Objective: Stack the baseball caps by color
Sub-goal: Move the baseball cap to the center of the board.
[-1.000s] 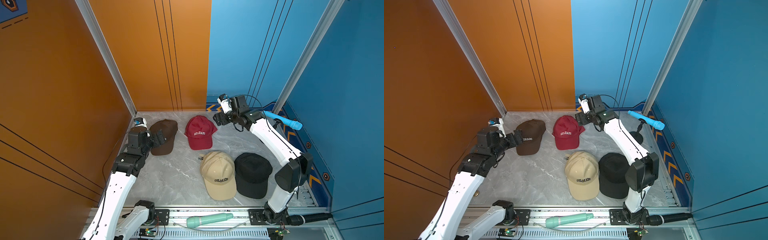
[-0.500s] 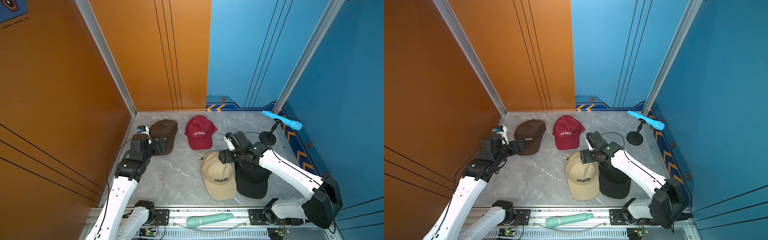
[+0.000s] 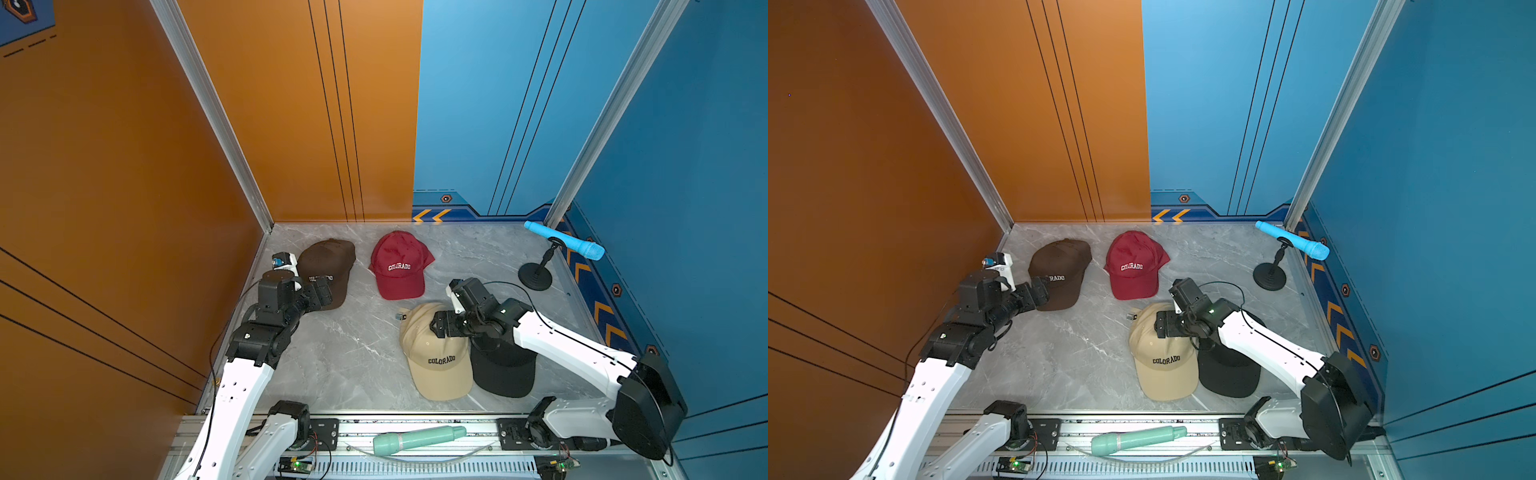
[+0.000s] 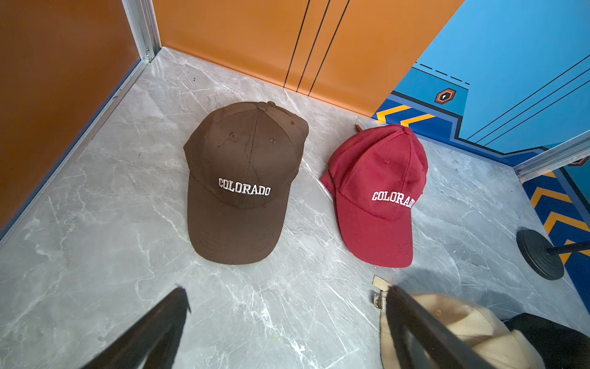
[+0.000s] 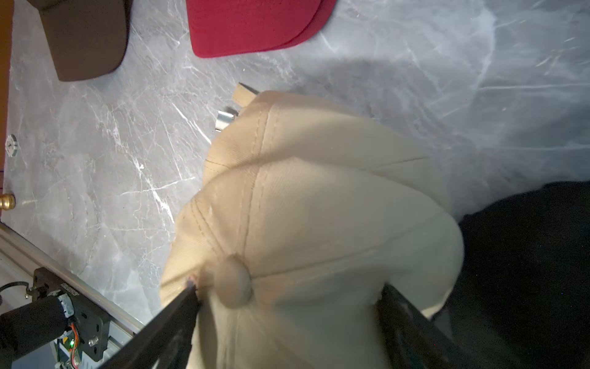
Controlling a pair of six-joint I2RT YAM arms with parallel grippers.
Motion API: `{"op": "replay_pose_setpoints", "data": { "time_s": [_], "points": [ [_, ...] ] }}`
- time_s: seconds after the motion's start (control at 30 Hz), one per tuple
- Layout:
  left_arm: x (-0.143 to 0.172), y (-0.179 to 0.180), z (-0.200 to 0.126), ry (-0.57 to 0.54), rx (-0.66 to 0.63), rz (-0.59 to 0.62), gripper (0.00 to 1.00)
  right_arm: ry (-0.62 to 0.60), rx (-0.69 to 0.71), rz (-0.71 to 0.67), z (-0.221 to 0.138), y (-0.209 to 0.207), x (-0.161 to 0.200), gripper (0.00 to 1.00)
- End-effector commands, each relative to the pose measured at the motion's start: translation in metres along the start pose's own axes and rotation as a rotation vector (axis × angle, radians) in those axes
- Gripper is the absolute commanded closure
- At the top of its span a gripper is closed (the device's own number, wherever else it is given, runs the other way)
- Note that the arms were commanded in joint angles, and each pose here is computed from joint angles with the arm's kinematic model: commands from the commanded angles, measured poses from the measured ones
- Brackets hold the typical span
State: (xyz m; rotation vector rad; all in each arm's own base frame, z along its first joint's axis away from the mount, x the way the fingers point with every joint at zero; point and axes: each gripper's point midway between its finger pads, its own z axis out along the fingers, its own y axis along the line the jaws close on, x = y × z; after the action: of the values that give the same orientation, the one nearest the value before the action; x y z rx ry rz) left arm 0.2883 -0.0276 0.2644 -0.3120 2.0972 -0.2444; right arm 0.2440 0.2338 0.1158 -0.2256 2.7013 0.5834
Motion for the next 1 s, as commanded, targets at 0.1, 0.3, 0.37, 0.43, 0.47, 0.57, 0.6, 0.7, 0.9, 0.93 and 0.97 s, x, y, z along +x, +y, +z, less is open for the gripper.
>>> {"op": "replay_pose_setpoints", "data": {
  "time_s": [0.1,0.3,0.37,0.43,0.47,0.57,0.6,0.7,0.9,0.93,0.97],
  "points": [
    [-0.002,0.008,-0.011,-0.034,-0.016,-0.018,0.02,0.013,-0.124,0.008,0.002,0.049,-0.002,0.11],
    [-0.004,0.009,-0.012,-0.038,-0.021,-0.027,0.02,-0.049,-0.108,0.039,0.002,0.071,-0.014,0.12],
    [-0.003,0.009,-0.012,-0.037,-0.020,-0.026,0.02,-0.072,-0.098,0.041,0.001,0.077,-0.017,0.12],
    [-0.004,0.008,-0.012,-0.036,-0.016,-0.027,0.02,-0.080,-0.093,0.033,-0.001,0.083,-0.020,0.12],
    [-0.004,0.008,-0.012,-0.035,-0.014,-0.026,0.02,-0.087,-0.083,0.029,-0.003,0.082,-0.021,0.12],
    [-0.003,0.006,-0.011,-0.031,-0.010,-0.025,0.02,-0.088,-0.036,-0.003,-0.016,0.068,-0.014,0.12],
    [-0.004,0.006,-0.011,-0.031,-0.009,-0.026,0.02,-0.082,-0.002,-0.019,-0.023,0.058,-0.008,0.12],
    [-0.003,0.005,-0.010,-0.028,-0.006,-0.025,0.02,-0.045,0.052,-0.060,-0.039,0.029,0.019,0.13],
    [-0.004,0.004,-0.008,-0.037,0.000,-0.029,0.02,0.008,0.040,-0.102,-0.053,0.005,0.069,0.15],
    [-0.004,0.003,-0.007,-0.037,0.002,-0.030,0.02,0.027,0.046,-0.101,-0.049,0.000,0.078,0.17],
    [-0.005,0.003,-0.007,-0.038,0.002,-0.031,0.02,0.041,0.058,-0.100,-0.045,-0.006,0.085,0.18]
  ]
}}
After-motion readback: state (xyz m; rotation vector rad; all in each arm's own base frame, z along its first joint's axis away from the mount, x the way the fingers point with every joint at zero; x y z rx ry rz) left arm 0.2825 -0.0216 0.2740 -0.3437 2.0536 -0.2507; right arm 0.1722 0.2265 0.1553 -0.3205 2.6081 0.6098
